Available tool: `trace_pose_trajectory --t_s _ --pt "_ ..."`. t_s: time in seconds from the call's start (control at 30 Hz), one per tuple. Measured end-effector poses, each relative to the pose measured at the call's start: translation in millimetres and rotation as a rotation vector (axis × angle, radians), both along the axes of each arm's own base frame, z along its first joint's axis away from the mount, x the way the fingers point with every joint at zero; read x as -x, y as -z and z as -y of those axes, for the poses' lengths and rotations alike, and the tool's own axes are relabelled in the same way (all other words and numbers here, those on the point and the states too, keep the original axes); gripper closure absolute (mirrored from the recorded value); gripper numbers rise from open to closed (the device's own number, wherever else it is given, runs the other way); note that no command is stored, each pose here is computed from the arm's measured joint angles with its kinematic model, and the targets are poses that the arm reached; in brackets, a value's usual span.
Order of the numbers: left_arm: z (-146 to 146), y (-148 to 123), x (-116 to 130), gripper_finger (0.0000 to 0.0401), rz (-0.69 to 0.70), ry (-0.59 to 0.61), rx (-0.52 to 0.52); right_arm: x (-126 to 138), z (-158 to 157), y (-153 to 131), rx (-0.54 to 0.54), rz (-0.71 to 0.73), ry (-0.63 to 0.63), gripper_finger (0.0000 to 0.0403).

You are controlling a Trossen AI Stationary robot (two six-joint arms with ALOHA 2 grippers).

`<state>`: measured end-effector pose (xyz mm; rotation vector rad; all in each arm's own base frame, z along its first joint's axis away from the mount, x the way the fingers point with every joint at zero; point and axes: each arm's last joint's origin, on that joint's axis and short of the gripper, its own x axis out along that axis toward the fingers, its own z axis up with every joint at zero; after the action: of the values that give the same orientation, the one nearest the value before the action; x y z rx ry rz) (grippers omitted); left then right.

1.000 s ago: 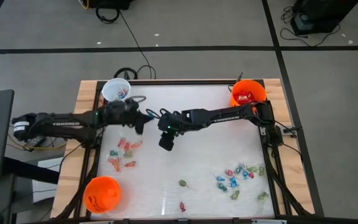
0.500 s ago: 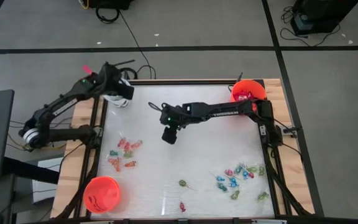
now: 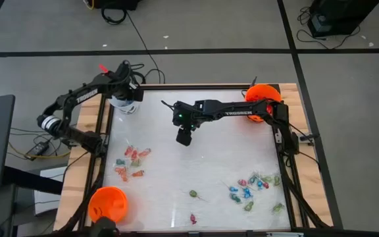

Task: Sort candy by brand, put in halloween buckets
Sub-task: Put the blue lollipop into the white bucket, then put the green lollipop into the white bucket

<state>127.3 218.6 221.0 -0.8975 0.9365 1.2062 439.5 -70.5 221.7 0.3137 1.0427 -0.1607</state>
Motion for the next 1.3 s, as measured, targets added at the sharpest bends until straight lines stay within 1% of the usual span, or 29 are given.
trace_pose_trajectory --t_s 0.13,0.2,0.27,0.37,0.43,0.53,0.63,0.7,0.8,0.9,1.03,1.17,1.3 --pt "-4 8 0 0.0274 -0.023 -0.005 0.028 2 0 1 0.006 -0.019 -0.015 0.0201" --pt "-4 7 0 0.0252 -0.028 0.018 0.023 2 0 1 0.006 -0.021 -0.017 0.0201" --pt "-2 3 1 0.0238 -0.016 0.041 0.009 2 -1 1 0.001 -0.028 -0.013 0.0201" --pt "3 -13 0 0.0231 -0.002 0.07 -0.024 2 -4 1 -0.008 -0.032 -0.002 0.0201" --pt "8 -31 0 0.0231 0.012 0.109 -0.074 2 -9 2 -0.021 -0.037 -0.001 0.0201" --pt "22 -55 -4 0.0236 0.037 0.2 -0.152 1 -21 2 -0.07 -0.04 -0.007 0.0202" --pt "43 -73 -10 0.0239 0.081 0.332 -0.207 -1 -39 2 -0.086 -0.047 -0.01 0.0202" --pt "60 -82 -17 0.024 0.13 0.464 -0.232 -2 -54 2 -0.082 -0.049 -0.009 0.0202" --pt "88 -91 -27 0.024 0.203 0.668 -0.241 -3 -83 1 -0.066 -0.042 -0.046 0.0202" --pt "114 -99 -36 0.0241 0.273 0.824 -0.248 -1 -116 2 -0.057 -0.045 -0.04 0.0204" --pt "145 -103 -47 0.0241 0.326 0.995 -0.248 7 -162 2 -0.084 -0.05 -0.004 0.0209" --pt "172 -106 -58 0.0241 0.373 1.145 -0.252 18 -204 2 -0.082 -0.046 0.047 0.0213" --pt "195 -109 -70 0.0241 0.443 1.271 -0.28 30 -238 2 -0.085 -0.043 0.045 0.0214"
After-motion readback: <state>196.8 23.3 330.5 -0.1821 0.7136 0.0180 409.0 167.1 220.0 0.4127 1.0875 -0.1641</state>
